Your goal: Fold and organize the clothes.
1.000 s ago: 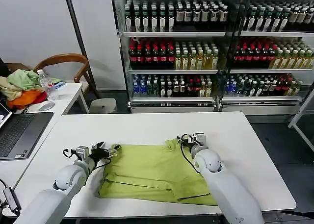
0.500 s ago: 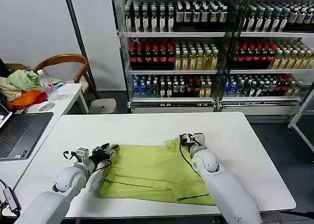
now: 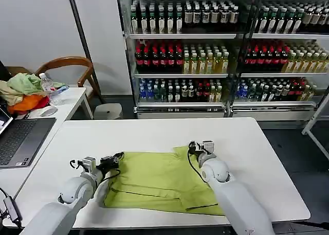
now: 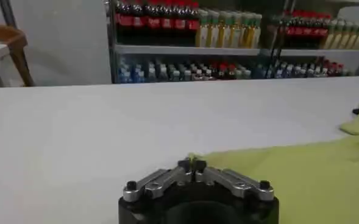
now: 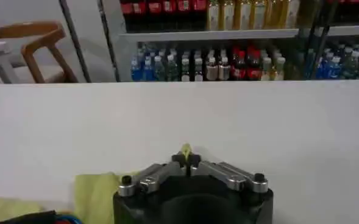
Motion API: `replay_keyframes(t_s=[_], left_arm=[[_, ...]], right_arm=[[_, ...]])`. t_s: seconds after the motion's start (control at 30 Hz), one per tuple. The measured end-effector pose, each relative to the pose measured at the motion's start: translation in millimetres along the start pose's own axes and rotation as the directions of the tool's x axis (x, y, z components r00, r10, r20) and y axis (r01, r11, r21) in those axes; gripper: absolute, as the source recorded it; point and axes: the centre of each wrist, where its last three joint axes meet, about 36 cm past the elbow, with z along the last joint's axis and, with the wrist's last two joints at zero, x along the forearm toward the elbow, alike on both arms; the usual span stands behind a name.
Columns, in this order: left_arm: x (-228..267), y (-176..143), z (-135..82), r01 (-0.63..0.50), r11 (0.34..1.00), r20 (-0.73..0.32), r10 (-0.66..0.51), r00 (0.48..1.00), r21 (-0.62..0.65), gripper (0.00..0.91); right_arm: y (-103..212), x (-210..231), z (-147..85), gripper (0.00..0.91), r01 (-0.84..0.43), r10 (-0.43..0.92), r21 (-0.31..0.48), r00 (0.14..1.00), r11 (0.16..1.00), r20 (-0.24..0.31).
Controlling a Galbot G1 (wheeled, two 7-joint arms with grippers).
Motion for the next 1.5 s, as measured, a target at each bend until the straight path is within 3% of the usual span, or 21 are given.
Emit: replay_keyframes(t_s=[0.33,0.77,1.5], left_arm=[[19.6,-4.5,-8.4,-0.008,1.0,0.046,0.008,0.999,-0.01,0.05],[60.6,-23.4,-0.5,-0.051,0.999,0.093,0.052,0.994,-0.014,0.05],[99.8,-28.9,22.2,-0.039,0.999,0.1,0.04,0.994,-0.006,0.05]], right_arm=[[-4.1,25.4,-6.7,0.0,0.004,-0.003,-0.005,1.0,1.0,0.029],[-9.2,77.0,-6.6,0.0,0.045,-0.045,-0.003,0.994,0.999,0.102],[-5.5,166.7,40.7,0.0,0.094,-0.096,0.023,0.988,0.995,0.117]])
